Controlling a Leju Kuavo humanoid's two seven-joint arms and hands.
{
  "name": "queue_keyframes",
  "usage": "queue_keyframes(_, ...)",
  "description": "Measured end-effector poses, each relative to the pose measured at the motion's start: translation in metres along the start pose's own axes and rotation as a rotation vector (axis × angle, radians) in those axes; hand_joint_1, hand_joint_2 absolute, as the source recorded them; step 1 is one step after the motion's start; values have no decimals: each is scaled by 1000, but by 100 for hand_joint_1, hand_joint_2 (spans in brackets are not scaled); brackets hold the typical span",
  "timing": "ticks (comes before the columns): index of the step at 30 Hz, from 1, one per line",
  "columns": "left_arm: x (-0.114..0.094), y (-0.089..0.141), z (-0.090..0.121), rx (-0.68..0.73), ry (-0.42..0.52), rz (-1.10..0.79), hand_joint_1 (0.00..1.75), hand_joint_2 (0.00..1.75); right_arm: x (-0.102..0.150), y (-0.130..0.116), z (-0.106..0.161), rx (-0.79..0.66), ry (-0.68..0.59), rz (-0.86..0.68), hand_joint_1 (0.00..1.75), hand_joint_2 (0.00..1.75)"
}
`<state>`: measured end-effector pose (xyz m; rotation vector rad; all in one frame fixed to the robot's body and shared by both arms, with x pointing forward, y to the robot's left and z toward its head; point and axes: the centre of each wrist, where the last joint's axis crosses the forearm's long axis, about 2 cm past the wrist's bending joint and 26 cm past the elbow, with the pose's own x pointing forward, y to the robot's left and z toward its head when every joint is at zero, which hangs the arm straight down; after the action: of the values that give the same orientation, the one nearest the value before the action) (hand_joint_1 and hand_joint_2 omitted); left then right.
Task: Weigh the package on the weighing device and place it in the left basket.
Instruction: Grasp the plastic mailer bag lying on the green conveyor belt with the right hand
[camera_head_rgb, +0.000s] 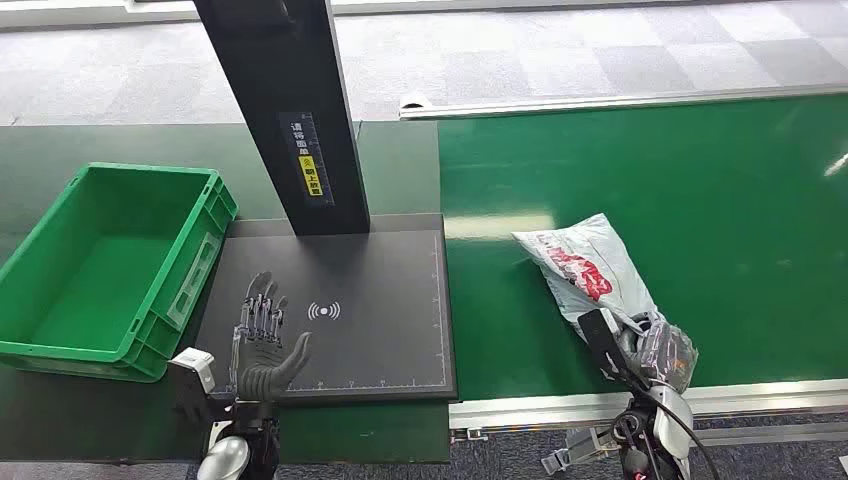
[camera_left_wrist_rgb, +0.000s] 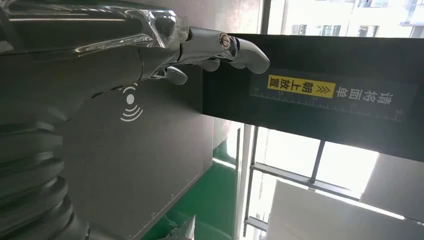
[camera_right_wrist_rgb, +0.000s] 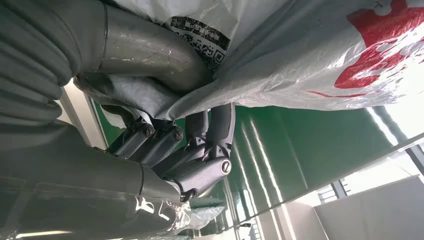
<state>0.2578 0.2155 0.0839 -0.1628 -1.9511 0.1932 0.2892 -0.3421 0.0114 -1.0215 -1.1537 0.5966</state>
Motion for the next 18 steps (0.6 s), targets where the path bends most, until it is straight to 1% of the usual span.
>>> queue_keyframes(18, 0, 2, 0, 6, 0, -4, 0, 175, 2, 1, 1, -6, -12, -16, 175, 175)
